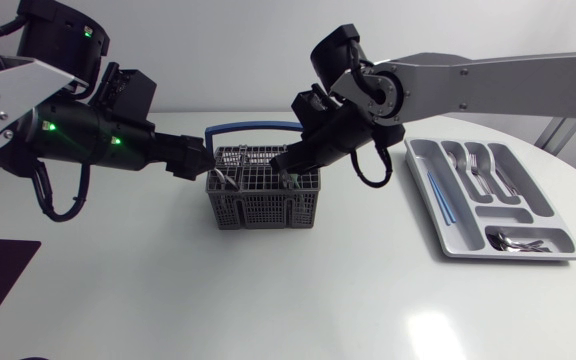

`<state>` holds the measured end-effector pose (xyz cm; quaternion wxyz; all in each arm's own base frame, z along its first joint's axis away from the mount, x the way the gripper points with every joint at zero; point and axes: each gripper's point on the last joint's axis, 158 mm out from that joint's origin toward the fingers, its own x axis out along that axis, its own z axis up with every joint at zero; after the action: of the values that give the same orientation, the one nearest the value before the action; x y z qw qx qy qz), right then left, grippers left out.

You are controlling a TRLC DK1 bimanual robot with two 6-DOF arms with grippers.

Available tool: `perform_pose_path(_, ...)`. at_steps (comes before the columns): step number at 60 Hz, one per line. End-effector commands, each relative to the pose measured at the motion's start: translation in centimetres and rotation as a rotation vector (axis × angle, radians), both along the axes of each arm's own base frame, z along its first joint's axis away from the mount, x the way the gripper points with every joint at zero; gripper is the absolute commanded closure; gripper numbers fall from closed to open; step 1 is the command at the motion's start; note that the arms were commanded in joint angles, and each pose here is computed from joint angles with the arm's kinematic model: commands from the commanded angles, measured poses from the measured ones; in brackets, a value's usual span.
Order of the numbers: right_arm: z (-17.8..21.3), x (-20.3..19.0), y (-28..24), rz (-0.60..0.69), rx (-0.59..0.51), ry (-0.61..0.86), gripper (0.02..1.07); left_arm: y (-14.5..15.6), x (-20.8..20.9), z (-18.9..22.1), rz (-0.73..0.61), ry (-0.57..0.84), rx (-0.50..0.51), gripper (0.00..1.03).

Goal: Unload the cutlery basket into the drawer organizer.

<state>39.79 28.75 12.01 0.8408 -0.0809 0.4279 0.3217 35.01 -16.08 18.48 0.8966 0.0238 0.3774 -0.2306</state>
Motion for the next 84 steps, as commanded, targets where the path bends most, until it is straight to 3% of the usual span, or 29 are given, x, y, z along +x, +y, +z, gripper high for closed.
perform_pose_path(1,0.9,-0.4,-0.5,-0.024,0.038,0.002,1.02,-0.4,0.0,-1.0,-0.022,0.016,0.012,0.08)
perform_pose_path(35,10.0,-1.5,-4.0,-0.108,0.260,-0.063,1.02,-1.6,-0.5,-1.2,-0.051,0.018,0.009,0.08)
perform_pose_path(47,11.6,-2.6,-7.1,-0.168,0.270,-0.093,1.02,-2.5,-0.7,-1.0,-0.072,0.013,0.003,0.08)
perform_pose_path(65,7.2,-3.8,-17.0,-0.375,0.003,-0.128,1.02,-2.6,-0.9,-1.2,-0.075,0.017,0.003,0.08)
perform_pose_path(84,1.6,-4.7,-30.9,-0.614,-0.265,-0.126,1.02,-2.8,-1.0,-1.2,-0.080,0.017,0.002,0.08)
